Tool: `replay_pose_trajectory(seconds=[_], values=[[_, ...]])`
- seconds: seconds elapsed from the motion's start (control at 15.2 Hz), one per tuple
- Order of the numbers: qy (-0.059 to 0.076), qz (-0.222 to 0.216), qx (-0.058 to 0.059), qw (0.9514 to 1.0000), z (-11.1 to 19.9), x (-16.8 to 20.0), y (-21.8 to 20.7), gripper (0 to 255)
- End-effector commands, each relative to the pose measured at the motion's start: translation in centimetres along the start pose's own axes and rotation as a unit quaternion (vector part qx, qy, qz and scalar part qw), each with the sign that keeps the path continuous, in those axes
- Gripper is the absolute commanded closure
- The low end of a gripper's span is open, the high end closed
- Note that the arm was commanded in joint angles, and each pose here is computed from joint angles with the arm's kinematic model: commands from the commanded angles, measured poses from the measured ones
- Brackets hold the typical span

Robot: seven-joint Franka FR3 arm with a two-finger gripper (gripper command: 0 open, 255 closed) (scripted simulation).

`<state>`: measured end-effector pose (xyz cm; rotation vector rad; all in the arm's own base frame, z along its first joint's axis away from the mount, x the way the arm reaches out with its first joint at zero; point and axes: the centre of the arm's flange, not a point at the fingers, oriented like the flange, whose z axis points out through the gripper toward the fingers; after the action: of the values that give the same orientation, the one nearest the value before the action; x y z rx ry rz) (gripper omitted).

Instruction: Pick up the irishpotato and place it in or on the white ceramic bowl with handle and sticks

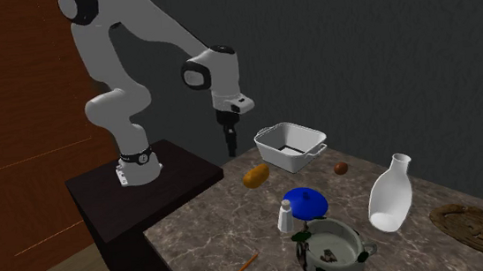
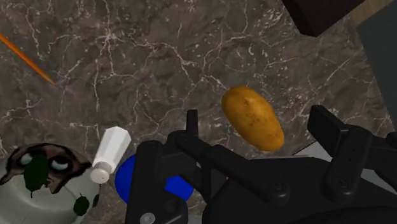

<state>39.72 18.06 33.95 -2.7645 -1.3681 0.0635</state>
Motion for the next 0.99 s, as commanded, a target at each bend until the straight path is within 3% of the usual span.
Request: replay_pose_trajectory(seconds=[0.0,0.2,0.46,0.66,0.92], values=[[0.004,-0.039,-0.008,0.9992,1.9,1.6,-0.7,0],[0.009,-0.095,-0.018,0.9952,4.7,3.9,-2.1,0],[0.015,-0.170,-0.031,0.9849,8.5,6.9,-4.2,0],[0.019,-0.225,-0.041,0.9733,11.4,8.9,-6.0,0],[0.024,-0.295,-0.054,0.9536,15.1,11.2,-8.6,0]])
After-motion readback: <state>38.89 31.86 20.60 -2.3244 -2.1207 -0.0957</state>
